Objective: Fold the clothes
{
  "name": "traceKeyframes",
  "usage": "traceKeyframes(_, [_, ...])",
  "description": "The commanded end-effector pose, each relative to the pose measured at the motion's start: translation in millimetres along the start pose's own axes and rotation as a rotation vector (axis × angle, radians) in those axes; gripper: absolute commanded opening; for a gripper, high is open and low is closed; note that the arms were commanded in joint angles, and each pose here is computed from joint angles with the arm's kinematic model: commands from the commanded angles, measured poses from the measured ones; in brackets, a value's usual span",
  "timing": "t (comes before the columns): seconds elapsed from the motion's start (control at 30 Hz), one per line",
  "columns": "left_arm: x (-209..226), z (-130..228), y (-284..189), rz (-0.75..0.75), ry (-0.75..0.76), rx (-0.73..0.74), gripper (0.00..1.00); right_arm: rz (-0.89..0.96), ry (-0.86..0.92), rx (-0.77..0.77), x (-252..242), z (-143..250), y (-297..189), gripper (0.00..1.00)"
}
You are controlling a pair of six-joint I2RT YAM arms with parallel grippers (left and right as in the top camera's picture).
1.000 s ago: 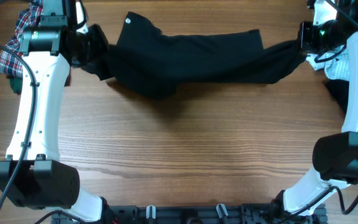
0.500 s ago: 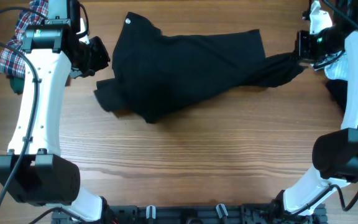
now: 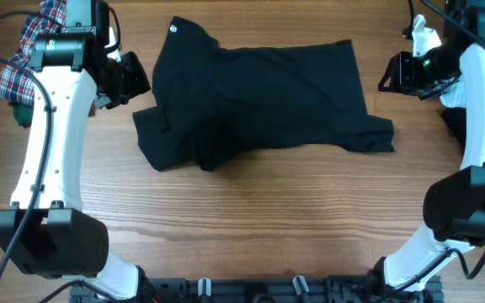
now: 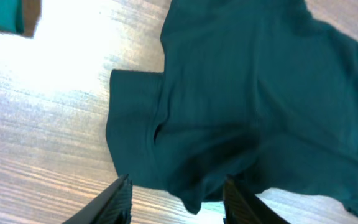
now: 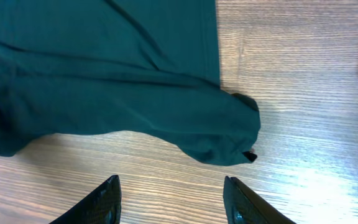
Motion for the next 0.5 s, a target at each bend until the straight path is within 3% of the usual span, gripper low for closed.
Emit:
traceKeyframes(0.0, [-5.2, 11.0, 4.9, 0.05, -0.005, 0.063, 0.35, -0.094, 0.009, 0.025, 9.9, 0.6, 4.9, 0.53])
traceKeyframes(0.27, [-33.9, 34.3, 9.5, 0.059, 0.111, 0.144, 0.31, -0.115, -0.069, 0.017, 24.3, 0.4, 7.3, 0.49])
traceKeyframes(0.47, [-58.4, 48.5, 24.9, -0.006, 0.237, 0.153, 0.36, -0.061, -0.038, -0.09, 33.4, -13.2, -0.6, 0.49])
Point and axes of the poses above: each gripper's point midway between its finger pads, its own y axis out along the fingers, its own x axis along the line the jaws close on, z = x × y, the point moved 3 cm from there along -y, back along the fingers, and after that the axes turned 15 degrees about y, right-handed, at the moved point
